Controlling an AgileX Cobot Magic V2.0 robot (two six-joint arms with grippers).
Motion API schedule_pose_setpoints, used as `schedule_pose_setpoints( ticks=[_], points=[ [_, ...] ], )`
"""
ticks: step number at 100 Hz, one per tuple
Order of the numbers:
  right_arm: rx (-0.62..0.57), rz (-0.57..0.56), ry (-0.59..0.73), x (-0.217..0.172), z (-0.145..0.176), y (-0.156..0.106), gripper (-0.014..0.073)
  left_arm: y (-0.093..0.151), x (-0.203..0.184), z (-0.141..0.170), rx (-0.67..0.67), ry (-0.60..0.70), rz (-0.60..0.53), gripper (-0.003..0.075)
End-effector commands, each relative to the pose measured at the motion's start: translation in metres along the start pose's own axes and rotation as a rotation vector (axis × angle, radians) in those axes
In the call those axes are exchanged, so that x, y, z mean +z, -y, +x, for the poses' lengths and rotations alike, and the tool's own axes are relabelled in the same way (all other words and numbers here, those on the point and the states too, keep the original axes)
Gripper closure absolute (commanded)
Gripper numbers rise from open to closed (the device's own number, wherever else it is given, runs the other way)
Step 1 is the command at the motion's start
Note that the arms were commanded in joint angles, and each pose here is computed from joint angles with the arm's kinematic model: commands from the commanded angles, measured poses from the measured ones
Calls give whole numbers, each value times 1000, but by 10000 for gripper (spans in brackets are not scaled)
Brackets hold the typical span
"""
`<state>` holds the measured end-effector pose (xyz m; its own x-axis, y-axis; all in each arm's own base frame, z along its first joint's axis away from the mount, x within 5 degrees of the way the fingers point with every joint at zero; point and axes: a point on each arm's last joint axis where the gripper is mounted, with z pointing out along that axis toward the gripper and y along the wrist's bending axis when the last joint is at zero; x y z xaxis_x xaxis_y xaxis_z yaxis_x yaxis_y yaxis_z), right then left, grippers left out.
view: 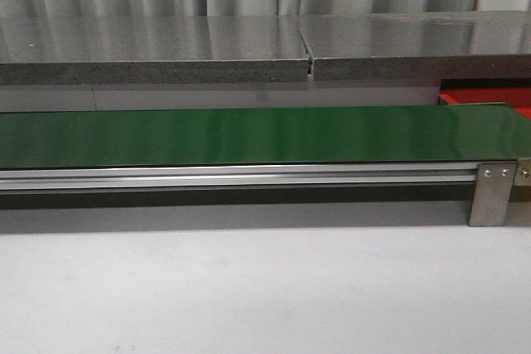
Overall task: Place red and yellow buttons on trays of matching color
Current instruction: 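Set the yellow button upright on the conveyor start, open left gripper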
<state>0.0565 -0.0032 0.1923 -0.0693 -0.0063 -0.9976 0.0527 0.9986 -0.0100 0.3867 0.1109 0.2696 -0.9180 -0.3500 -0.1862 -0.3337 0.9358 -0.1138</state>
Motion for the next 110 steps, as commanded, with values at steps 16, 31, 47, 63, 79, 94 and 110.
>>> schedule_pose_setpoints(
  ticks=[16, 31, 47, 63, 79, 94, 110],
  points=[
    [-15, 6, 101, -2, -11, 0, 662, 11, -38, -5, -2, 137, 51, 143],
    [-15, 6, 101, -2, -11, 0, 662, 15, -52, -5, -1, 174, 73, 153],
    [-15, 6, 101, -2, -11, 0, 662, 17, -75, 1, 7, 230, 79, 153],
    [-15, 6, 101, -2, -11, 0, 662, 11, -87, 8, 1, 223, 61, 153],
    [-15, 6, 101, -2, -11, 0, 662, -10, -90, 7, -63, 230, 44, 153],
    [-15, 6, 101, -2, -11, 0, 662, -30, -92, 6, -122, 237, 27, 153],
    [-15, 6, 101, -2, -11, 0, 662, -48, -82, 4, -154, 208, -40, 153]
  ],
)
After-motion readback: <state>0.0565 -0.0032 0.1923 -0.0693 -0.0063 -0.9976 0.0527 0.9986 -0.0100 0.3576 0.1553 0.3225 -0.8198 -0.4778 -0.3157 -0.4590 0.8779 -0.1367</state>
